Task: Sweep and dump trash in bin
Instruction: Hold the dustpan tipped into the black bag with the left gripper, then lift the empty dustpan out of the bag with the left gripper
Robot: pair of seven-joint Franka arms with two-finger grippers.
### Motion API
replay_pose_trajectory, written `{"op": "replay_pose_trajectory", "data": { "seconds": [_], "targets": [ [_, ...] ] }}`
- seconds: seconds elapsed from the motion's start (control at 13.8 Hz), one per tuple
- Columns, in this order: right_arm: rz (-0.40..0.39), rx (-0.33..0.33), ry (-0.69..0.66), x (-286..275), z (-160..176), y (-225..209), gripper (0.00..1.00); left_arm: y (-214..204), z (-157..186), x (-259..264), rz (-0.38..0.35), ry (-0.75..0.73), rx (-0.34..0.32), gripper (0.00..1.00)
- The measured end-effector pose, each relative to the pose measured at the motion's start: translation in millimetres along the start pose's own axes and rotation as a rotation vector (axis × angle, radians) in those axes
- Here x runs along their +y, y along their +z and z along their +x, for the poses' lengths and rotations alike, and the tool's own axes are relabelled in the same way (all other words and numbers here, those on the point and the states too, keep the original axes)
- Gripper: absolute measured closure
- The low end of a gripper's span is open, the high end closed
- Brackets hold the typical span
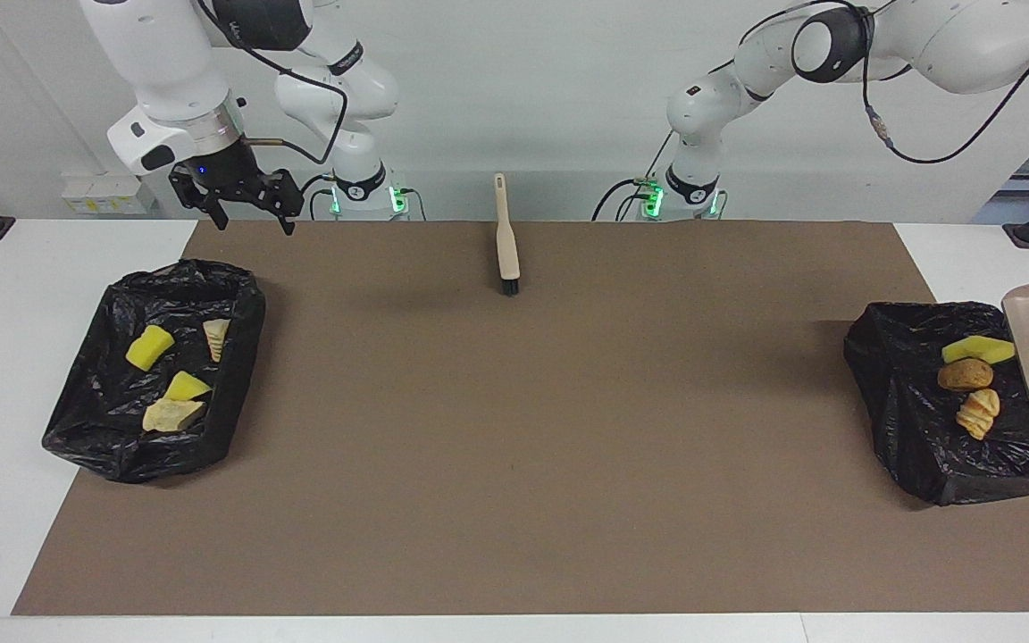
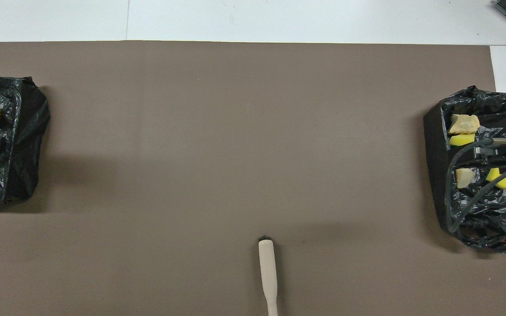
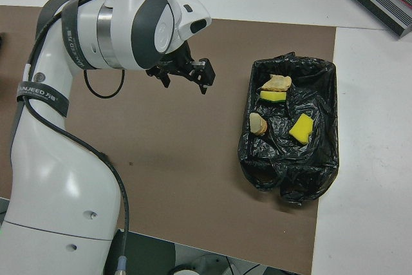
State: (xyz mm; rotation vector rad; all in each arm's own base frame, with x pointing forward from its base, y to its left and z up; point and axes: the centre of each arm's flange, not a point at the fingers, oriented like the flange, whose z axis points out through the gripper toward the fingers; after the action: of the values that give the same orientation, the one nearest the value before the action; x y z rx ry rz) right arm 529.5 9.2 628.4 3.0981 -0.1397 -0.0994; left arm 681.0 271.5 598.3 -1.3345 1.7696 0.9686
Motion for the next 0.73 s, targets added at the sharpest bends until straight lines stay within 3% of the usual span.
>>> {"op": "replay_pose_trajectory", "data": {
  "seconds": [0.22,0.44,0.58,0.73],
  "targets": [
    [-0.001,0.017,0.006,1.8,10.3,-10.6,0.00,-38.4,-6.4,3.3,-0.011,0.012,-0.143,0.68],
    [-0.001,0.025,0.007,1.5,22.4,-15.2,0.00,-77.1,-11.8,12.3,0.001,-0.005,-0.193,0.68],
    [0.001,0.046,0.004,-1.0,27.2,-17.1,0.00,-115.9,-4.7,12.8,-0.003,-0.016,-0.161,0.68],
    [0.003,0.060,0.002,-1.7,28.1,-20.0,0.00,-152.6,23.2,3.3,0.004,-0.010,-0.065,0.68]
  ]
}}
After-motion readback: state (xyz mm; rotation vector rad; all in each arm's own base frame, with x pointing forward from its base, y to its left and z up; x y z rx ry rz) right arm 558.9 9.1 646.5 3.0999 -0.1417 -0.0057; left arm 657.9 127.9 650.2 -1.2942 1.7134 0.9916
